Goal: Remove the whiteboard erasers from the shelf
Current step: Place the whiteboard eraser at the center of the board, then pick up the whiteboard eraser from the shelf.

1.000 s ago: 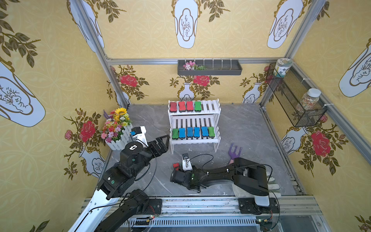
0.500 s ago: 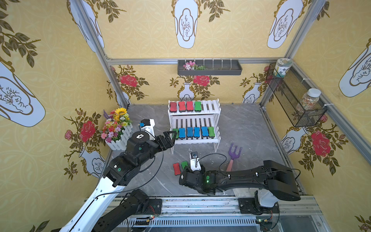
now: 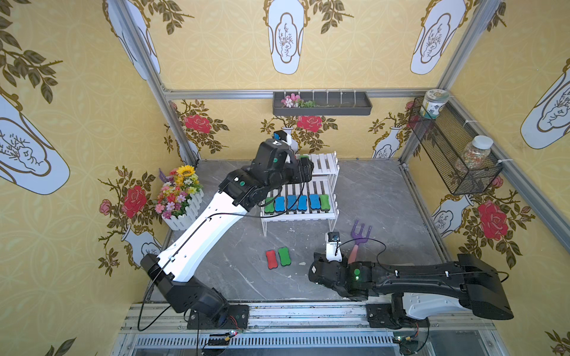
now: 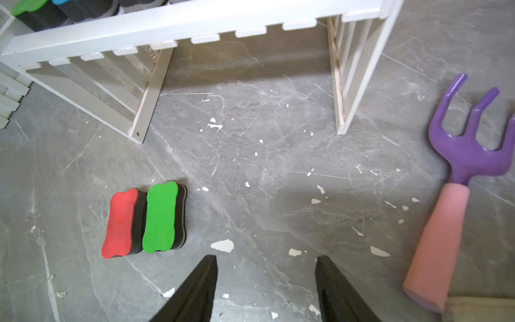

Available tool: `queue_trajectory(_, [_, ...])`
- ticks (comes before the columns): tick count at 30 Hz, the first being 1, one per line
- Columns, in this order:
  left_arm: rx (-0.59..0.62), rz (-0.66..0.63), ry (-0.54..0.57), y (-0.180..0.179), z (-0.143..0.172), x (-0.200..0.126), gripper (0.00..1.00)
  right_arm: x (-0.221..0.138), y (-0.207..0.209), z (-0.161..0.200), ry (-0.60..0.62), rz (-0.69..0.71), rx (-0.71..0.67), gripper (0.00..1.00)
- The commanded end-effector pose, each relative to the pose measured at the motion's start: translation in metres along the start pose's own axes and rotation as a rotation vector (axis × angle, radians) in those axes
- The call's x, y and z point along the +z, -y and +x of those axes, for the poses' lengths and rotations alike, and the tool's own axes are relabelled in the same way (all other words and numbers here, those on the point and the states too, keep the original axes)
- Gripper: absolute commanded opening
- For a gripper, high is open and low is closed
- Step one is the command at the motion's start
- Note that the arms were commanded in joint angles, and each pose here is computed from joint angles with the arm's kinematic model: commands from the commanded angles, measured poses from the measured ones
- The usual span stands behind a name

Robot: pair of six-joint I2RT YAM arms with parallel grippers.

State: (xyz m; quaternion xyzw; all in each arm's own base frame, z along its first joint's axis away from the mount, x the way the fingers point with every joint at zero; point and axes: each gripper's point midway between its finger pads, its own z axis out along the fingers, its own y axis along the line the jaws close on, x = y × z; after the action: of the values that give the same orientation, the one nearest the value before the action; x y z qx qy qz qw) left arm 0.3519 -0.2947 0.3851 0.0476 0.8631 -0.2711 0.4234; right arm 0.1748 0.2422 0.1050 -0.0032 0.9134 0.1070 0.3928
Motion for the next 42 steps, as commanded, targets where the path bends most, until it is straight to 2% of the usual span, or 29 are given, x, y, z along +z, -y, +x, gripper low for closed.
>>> queue_trajectory(1, [0.067,-0.126,-0.036,-0.015,0.0,0.025,0.78,0.0,0.011,0.005,-0.019,0.012,0.003,0.61])
queue_trajectory(6, [0.091,-0.194,-0.02,-0.016,-0.016,0.05,0.75,0.001,0.023,0.014,-0.031,0.007,0.022,0.61])
queue_trajectory(13, [0.113,-0.275,-0.062,-0.029,-0.005,0.085,0.68,0.001,0.035,0.017,-0.029,0.006,0.04,0.61])
queue_trajectory(21, [0.115,-0.305,-0.037,-0.034,-0.007,0.088,0.68,0.002,0.04,0.017,-0.022,-0.002,0.06,0.62])
queue_trajectory(42, [0.181,-0.376,-0.067,-0.048,0.002,0.109,0.65,0.003,0.048,0.019,-0.022,0.006,0.077,0.62])
